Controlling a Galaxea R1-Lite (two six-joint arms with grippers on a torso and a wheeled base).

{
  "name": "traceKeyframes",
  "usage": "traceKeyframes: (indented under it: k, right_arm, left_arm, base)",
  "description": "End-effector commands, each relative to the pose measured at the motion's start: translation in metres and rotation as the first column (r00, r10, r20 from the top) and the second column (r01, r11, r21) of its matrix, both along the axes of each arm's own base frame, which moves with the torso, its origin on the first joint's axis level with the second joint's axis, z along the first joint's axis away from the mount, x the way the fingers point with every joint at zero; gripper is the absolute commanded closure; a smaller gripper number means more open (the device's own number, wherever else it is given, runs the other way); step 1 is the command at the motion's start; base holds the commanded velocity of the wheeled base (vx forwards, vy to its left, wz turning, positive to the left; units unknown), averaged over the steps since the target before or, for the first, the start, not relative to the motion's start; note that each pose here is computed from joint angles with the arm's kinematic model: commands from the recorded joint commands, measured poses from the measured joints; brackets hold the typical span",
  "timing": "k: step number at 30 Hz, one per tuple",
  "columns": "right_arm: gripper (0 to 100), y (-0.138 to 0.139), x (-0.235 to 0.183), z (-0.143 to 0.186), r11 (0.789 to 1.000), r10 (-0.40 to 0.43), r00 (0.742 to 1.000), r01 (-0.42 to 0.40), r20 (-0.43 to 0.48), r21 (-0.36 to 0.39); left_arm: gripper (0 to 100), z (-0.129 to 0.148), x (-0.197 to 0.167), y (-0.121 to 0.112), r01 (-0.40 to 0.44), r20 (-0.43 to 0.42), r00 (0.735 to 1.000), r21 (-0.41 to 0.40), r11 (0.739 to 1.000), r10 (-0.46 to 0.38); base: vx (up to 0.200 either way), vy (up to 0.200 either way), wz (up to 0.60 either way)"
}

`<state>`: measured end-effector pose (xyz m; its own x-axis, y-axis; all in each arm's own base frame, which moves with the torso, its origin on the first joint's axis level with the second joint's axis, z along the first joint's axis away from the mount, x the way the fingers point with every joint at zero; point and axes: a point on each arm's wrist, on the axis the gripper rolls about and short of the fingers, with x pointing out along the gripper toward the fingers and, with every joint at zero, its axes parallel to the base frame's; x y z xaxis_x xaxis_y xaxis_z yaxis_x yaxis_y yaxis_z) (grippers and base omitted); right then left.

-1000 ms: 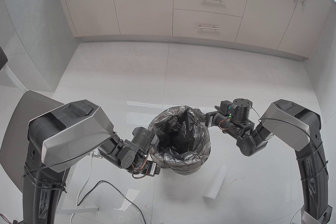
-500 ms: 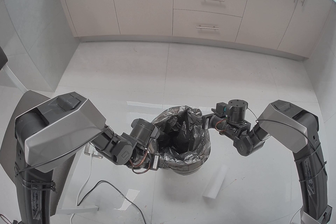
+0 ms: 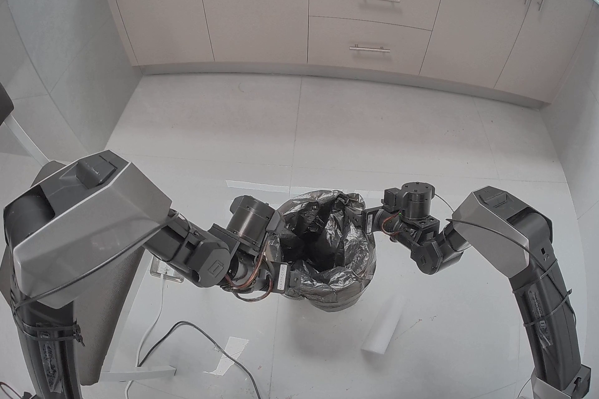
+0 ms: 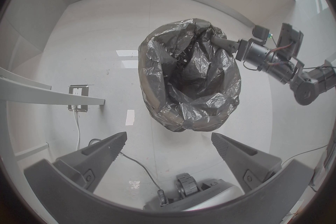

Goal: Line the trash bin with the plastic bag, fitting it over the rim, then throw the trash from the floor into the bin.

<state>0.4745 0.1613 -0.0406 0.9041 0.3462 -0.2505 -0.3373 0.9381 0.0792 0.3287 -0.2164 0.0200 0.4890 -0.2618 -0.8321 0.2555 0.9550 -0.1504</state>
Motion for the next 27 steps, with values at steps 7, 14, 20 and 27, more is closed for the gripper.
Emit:
traceKeyframes:
  k: [7,14,20,27]
  right_arm:
    - [0,0.003,-0.003,-0.016,0.999,0.01,0.998,-0.012,-0.055,-0.039]
    - [0,0.012,-0.02,0.012,0.999,0.023,0.999,-0.025,-0.046,-0.042]
    - [0,0.023,-0.065,0.081,0.996,0.079,0.997,-0.079,-0.011,-0.032]
    - [0,0.003,-0.128,0.138,0.995,0.095,0.995,-0.095,0.003,-0.011]
  left_arm:
    - [0,0.066,-0.006,0.006,0.014,0.114,0.993,-0.131,0.991,0.001]
    - [0,0.123,-0.021,0.02,0.01,0.226,0.973,-0.213,0.977,0.039]
    - [0,0.18,-0.044,0.041,0.015,0.299,0.952,-0.246,0.969,0.061]
    - [0,0.23,-0.093,0.087,-0.06,0.401,0.901,-0.269,0.961,0.168]
  base:
    - [0.0,0.0,0.0]
    - [0.0,0.0,0.0]
    - [0.0,0.0,0.0]
    - [0.0,0.0,0.0]
